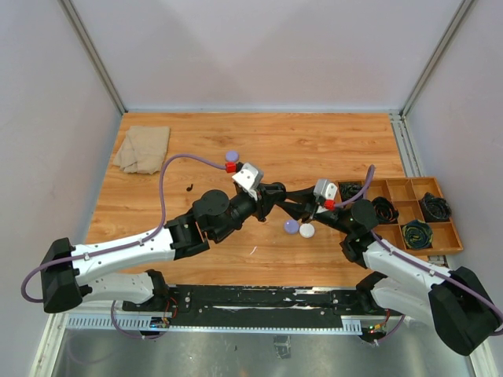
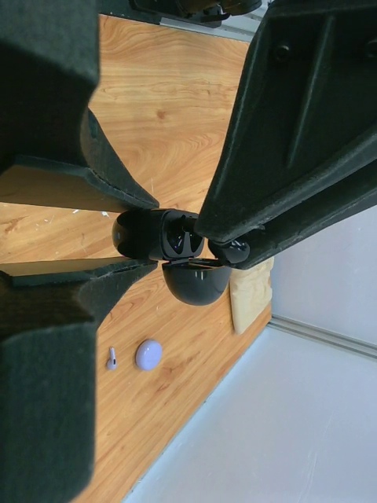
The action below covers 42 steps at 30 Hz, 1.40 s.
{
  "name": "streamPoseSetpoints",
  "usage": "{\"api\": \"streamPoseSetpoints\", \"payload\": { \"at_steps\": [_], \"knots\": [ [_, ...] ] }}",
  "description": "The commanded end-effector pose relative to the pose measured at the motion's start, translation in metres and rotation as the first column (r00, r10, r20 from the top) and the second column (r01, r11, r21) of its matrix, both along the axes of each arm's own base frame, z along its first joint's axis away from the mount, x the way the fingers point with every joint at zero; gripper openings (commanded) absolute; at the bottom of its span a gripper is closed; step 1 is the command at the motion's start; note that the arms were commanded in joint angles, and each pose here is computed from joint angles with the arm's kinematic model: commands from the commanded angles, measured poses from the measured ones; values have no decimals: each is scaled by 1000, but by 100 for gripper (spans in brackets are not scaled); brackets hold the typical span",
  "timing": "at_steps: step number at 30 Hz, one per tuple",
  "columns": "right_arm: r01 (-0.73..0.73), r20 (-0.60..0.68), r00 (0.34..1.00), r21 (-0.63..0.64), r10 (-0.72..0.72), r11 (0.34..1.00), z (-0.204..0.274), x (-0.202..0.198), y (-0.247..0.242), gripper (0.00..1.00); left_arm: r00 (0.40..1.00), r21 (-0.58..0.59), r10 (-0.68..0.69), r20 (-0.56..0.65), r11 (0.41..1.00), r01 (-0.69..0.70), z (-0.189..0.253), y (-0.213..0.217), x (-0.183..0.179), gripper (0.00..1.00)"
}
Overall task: Insert the wireless bluetooth earbuds into the charging case
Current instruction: Place the earbud in the charging case.
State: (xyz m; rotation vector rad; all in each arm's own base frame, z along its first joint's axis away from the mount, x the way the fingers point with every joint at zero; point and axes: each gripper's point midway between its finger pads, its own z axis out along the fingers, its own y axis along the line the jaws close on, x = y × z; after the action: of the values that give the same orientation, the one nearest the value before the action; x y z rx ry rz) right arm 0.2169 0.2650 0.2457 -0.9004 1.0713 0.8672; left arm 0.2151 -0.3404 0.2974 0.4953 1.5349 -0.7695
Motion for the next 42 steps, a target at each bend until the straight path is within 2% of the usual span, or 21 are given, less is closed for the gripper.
{"api": "streamPoseSetpoints", "payload": {
  "at_steps": [1,12,15,21,24,35,42],
  "knots": [
    [-7,32,999,36,6,999,11,-6,0,6,1000,-11,11,18,1000,-11,1,-1,0,16],
    [-4,41,999,41,2,999,14,-7,-2,6,1000,3,6,9,1000,-6,-6,-5,1,18],
    [-3,42,999,42,1,999,14,-8,-2,6,1000,-1,7,2,1000,-7,-7,-5,1,25],
    [1,38,999,39,-3,999,12,-7,-3,6,1000,-25,11,0,1000,-11,0,-2,0,49],
    [6,37,999,37,-7,999,11,-6,-3,6,1000,-37,11,-5,999,-11,6,0,-1,56],
    [46,32,998,17,-47,999,2,0,-6,6,997,-76,16,-73,997,-21,28,13,-10,76],
    [57,23,998,4,-57,998,-4,2,-6,6,981,-14,155,-118,987,-158,28,39,3,80]
  ]
}}
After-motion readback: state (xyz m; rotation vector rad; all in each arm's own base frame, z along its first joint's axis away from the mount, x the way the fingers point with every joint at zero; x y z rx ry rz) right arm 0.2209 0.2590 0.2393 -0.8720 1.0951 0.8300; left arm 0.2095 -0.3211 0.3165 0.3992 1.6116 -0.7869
